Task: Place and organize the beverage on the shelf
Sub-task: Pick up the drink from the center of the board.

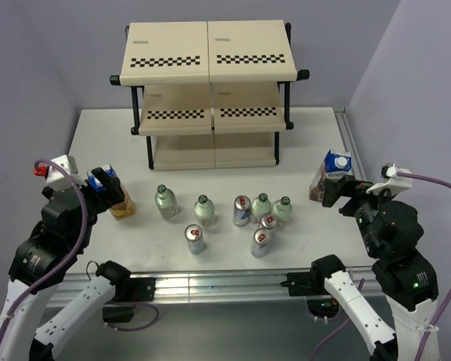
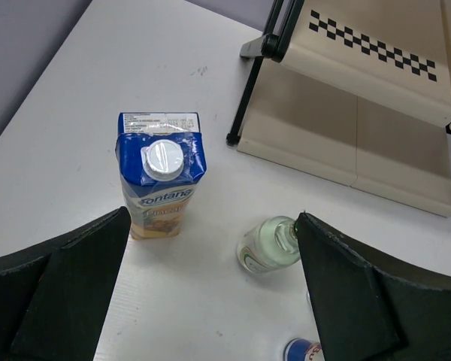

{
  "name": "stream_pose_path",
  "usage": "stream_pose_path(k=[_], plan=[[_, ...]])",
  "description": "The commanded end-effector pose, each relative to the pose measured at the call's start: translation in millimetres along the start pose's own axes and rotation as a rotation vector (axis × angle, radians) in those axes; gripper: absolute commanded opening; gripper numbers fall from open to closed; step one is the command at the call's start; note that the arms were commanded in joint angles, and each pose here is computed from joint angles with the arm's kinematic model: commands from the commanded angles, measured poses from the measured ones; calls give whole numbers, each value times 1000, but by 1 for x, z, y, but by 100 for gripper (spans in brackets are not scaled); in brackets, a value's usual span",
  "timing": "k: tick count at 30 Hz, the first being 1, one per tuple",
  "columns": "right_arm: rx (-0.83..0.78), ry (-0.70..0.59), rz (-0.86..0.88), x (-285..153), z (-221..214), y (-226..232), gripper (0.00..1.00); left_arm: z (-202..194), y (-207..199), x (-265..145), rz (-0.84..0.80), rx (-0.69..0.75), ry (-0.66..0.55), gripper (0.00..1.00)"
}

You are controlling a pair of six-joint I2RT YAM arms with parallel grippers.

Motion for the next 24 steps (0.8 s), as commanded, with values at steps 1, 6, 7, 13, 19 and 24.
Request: stream_pose_path(k=[1,6,7,13,19,24], plan=[[3,-38,27,3,10,7,100,10,-4,3,5,-20,-23,99],[26,-4,39,10,3,12,100,12,-9,5,-6,-61,-23,100],[33,2,48,12,1,15,100,12,-11,6,-9,-68,-19,100],[82,74,264,17,-19,52,100,10,-38,10,-116,-78,44,99],[79,238,307,35,-57,64,97,-10,-73,15,-270,-20,167,99],[78,259,267,42,-64,59,95,-46,-85,21,-300,-5,297,99]])
Point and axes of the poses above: each gripper's point midway between its finger pads, its own x axis out along the fingers, its own y axis along the line the jaws close on, z = x × y, the point moved 1 cm from there along -x, back along the fingers, and after that the axes turned 8 degrees about x, right-handed, at the moved point
